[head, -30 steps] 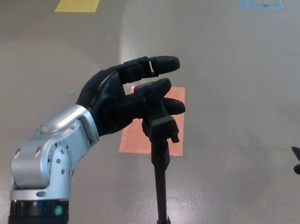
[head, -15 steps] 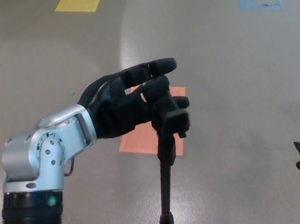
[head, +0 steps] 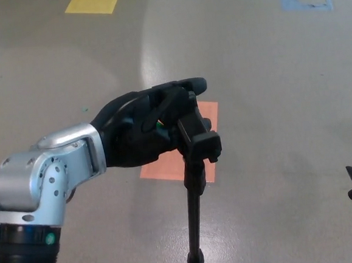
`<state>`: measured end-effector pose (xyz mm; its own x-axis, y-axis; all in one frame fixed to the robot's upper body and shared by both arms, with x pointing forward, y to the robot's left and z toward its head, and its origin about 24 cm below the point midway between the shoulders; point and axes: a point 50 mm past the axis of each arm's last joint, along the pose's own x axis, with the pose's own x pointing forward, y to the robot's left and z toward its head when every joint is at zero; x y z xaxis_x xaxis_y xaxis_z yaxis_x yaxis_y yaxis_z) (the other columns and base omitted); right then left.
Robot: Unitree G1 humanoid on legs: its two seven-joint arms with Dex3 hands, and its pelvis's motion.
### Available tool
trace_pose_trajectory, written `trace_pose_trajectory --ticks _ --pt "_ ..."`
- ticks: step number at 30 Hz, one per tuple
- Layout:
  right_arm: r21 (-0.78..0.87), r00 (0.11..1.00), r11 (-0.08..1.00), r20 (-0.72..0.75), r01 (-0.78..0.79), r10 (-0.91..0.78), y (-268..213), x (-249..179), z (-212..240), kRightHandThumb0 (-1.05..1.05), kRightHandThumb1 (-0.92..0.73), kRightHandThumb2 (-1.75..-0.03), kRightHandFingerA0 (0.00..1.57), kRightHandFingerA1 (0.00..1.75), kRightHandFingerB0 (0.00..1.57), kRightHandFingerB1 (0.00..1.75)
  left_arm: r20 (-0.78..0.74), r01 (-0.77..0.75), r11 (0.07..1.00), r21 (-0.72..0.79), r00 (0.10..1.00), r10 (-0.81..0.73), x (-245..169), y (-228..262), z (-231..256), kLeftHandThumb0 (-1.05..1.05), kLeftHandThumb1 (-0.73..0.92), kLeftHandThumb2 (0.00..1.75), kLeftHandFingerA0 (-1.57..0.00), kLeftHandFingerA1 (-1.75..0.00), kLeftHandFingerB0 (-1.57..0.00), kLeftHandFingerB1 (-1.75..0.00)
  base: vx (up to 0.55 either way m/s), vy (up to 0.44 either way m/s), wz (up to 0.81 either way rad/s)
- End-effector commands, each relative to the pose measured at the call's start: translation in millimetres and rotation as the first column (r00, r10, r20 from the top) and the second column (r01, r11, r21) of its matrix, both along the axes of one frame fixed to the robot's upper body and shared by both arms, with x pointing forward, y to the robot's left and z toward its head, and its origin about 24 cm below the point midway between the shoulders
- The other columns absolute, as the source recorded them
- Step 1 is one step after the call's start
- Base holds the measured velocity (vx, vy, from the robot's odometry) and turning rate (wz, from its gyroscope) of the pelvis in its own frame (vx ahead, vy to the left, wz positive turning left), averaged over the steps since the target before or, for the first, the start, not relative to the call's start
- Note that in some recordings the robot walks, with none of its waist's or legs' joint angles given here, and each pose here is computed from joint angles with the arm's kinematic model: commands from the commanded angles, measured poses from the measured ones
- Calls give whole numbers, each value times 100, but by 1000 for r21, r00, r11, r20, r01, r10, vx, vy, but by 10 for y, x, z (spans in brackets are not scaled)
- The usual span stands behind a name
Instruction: The robot uses its left hand to grab the top of a phone stand kept on the floor and rotates it anti-clockwise
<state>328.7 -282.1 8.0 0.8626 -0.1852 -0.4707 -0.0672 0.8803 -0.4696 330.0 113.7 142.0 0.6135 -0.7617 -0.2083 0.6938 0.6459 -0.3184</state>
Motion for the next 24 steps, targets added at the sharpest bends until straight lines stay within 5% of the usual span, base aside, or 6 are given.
trace_pose_trajectory --ticks 1,9,10,17,21,24 --pt "-16 1000 1000 -23 17 -18 -105 -3 54 -59 -72 -93 64 60 5 32 114 124 992 -17 986 -121 -45 88 30 -92 60 91 0 -8 0 0 0 0 0" --pt "-28 1000 1000 -28 1 -2 -79 4 47 -58 -73 -91 64 59 7 31 82 63 998 5 995 -63 -21 344 -149 -86 56 87 0 -6 0 0 0 0 0" --pt "-29 1000 1000 -29 2 -2 -84 -2 43 -52 -86 -65 71 46 10 26 74 48 999 9 996 -49 -16 391 -178 -95 61 93 0 -6 0 0 0 0 0" --pt "-9 999 1000 -49 10 -10 -106 -55 -13 -52 -85 -67 67 47 11 21 -42 -122 992 -46 992 120 49 943 -403 -100 62 92 0 0 0 0 0 0 0" --pt "-13 998 1000 -59 10 -10 -101 -69 -37 -60 -72 -93 61 58 7 31 -103 -188 977 -98 979 178 71 1142 -436 -75 61 59 0 0 0 0 0 0 0" --pt "-1 998 1000 -63 14 -14 -96 -79 -55 -60 -72 -93 60 58 7 31 -132 -265 955 -129 960 249 83 1294 -471 -81 49 78 0 0 0 -1 0 0 0"
